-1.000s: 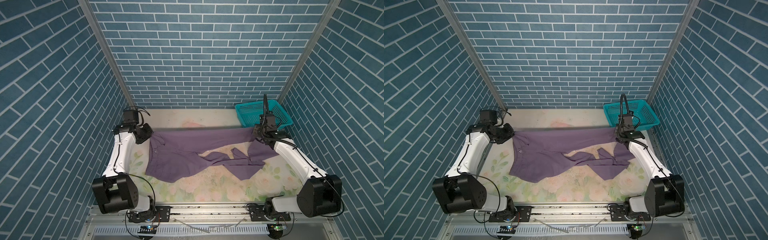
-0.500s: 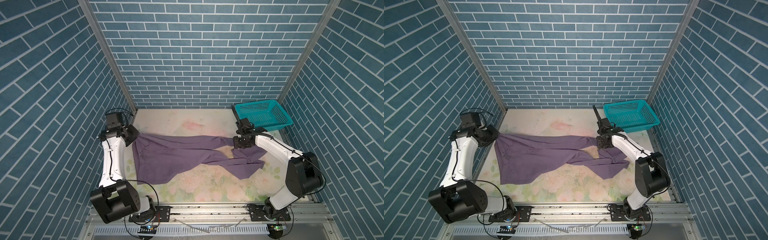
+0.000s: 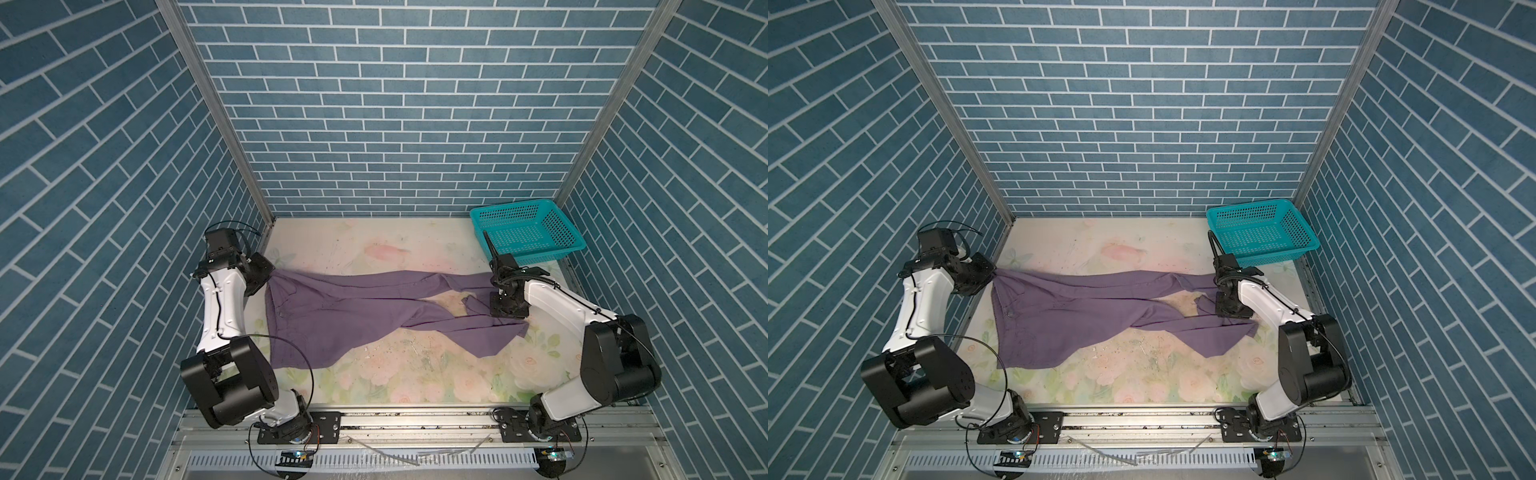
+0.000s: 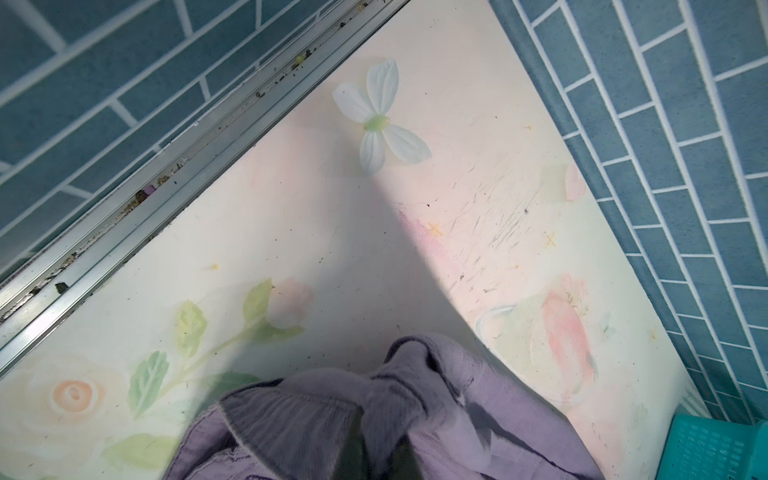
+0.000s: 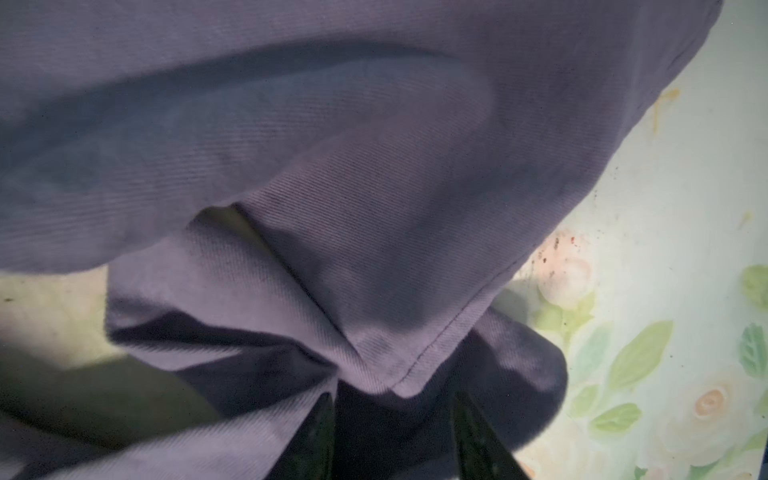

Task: Fold and stack the trousers
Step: Flatten out the trousers at the center of the table.

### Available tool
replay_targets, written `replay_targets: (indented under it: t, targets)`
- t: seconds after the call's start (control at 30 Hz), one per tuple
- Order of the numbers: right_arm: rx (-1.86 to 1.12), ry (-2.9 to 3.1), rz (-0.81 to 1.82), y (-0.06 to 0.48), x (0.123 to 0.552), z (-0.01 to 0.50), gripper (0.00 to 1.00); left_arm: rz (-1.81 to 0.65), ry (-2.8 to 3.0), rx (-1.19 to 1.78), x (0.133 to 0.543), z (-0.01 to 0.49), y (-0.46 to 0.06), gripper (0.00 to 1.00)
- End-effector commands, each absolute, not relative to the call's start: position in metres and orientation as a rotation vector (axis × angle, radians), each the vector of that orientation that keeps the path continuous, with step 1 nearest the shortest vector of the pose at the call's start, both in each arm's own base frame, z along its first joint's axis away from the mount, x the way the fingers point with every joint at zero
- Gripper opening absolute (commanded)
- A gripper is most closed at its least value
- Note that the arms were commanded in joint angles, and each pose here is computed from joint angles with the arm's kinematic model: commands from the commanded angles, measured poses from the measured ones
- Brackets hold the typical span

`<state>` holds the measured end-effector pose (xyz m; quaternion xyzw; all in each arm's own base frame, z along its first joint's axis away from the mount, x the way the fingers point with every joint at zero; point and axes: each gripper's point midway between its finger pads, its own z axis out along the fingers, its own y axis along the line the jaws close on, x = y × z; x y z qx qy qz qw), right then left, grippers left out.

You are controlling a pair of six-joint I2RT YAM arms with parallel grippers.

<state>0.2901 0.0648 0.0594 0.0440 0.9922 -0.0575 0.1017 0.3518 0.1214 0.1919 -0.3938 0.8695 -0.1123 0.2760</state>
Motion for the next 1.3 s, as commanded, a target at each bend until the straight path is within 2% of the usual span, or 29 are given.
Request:
replay_targets:
  t: [0.0,0.17,0.27,0.33,0.37,0.4,0.5,0.63,0.87,1.1,1.27]
  targets:
    - [0.166,2.952,-0.209,0.063,0.298,0.042,0.47,-0.299,2.303,-1.026,0.352,0.200,0.123,0.00]
    - [0.180,2.969,-0.188,0.065,0.308,0.020,0.47,-0.293,2.310,-1.026,0.351,0.197,0.123,0.00]
    - [0.208,2.935,-0.178,0.061,0.318,0.017,0.40,-0.306,2.314,-1.026,0.354,0.195,0.123,0.00]
    - [0.244,2.893,-0.152,0.057,0.326,0.020,0.19,-0.309,2.315,-1.025,0.355,0.195,0.123,0.00]
    - [0.267,2.869,-0.134,0.054,0.329,0.024,0.04,-0.309,2.315,-1.025,0.355,0.195,0.123,0.00]
    - [0.286,2.843,-0.122,0.051,0.332,0.032,0.00,-0.308,2.315,-1.024,0.354,0.196,0.123,0.00]
    - [0.336,2.733,-0.162,0.034,0.337,0.069,0.00,-0.329,2.323,-1.011,0.353,0.197,0.117,0.00]
    - [0.414,2.524,-0.251,-0.002,0.329,0.145,0.00,-0.335,2.335,-0.983,0.343,0.202,0.104,0.00]
    - [0.614,2.201,-0.286,-0.049,0.267,0.251,0.00,-0.303,2.352,-0.956,0.305,0.212,0.090,0.00]
    - [0.831,1.831,-0.063,-0.065,0.188,0.318,0.00,-0.261,2.355,-0.938,0.260,0.223,0.075,0.00]
    - [0.887,1.753,-0.081,-0.078,0.161,0.325,0.00,-0.203,2.319,-0.936,0.240,0.250,0.074,0.00]
